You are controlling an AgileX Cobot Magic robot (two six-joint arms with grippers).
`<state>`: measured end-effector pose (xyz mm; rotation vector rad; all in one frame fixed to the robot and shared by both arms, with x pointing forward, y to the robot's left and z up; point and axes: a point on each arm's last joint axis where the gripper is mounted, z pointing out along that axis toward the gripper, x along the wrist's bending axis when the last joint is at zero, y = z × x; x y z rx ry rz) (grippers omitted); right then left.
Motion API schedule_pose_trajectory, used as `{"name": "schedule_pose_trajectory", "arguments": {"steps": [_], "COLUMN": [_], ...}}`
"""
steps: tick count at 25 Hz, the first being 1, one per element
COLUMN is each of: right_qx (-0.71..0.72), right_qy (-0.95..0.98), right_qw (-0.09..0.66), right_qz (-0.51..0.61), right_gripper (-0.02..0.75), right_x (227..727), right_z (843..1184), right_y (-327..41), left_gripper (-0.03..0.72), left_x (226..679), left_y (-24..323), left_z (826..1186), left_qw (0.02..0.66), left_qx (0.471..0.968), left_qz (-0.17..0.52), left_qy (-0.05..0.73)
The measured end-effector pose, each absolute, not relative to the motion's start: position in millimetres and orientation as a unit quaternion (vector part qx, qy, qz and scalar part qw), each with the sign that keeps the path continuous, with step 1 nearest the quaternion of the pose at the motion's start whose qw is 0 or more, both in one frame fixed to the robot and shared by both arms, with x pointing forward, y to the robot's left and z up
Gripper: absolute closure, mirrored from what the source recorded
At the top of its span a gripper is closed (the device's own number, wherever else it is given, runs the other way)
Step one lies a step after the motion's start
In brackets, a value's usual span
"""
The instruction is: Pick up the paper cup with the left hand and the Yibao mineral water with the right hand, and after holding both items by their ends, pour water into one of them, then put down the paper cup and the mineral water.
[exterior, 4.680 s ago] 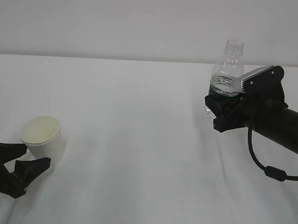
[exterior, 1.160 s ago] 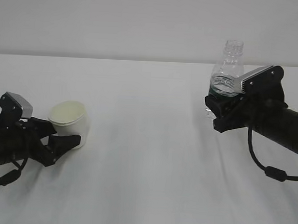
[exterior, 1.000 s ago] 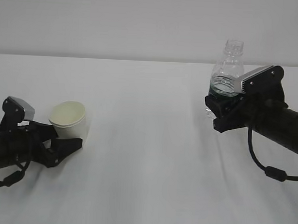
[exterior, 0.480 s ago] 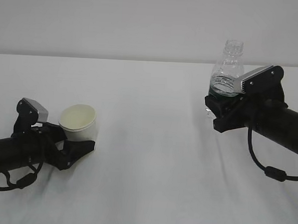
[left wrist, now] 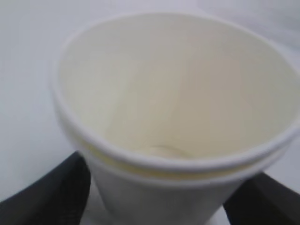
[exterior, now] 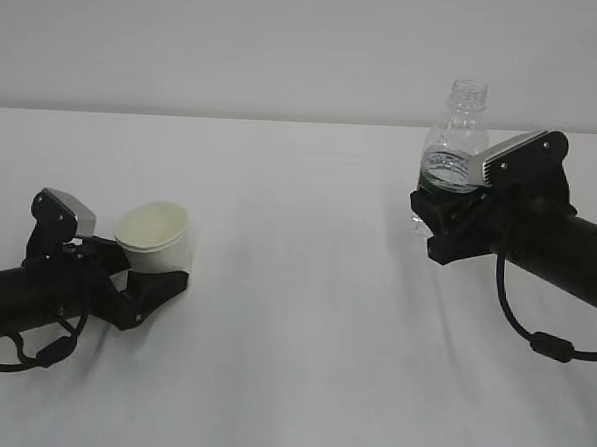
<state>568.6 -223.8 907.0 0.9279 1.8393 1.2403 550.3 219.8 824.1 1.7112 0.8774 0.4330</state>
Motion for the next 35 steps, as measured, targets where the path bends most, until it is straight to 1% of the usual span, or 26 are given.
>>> {"name": "schedule_pose_trajectory", "arguments": {"steps": [10, 16, 29, 35], "right_qx": [0.360, 0.360, 0.360, 0.360], "right_qy": [0.714, 0.713, 0.713, 0.713], "right_qw": [0.360, 0.362, 0.362, 0.362], "right_qz": [0.481, 0.480, 0.480, 0.480], "right_gripper": [0.286, 0.286, 0.286, 0.286], "right_x": [569, 569, 569, 569], "right_z": [907, 907, 907, 907], "right_y": [-224, -224, -224, -224], "left_gripper": [0.092, 0.095, 0.096, 0.137], "left_x": [553, 554, 554, 554], "left_y": [218, 217, 217, 218], "left_z": [826, 835, 835, 835], "left_qw": [0.556, 0.562, 0.563, 0.563], "left_qx": [0.727, 0.727, 0.725, 0.724], "left_qz": [0.183, 0.189, 0.189, 0.189], "left_qy": [0.359, 0.345, 0.349, 0.350]}}
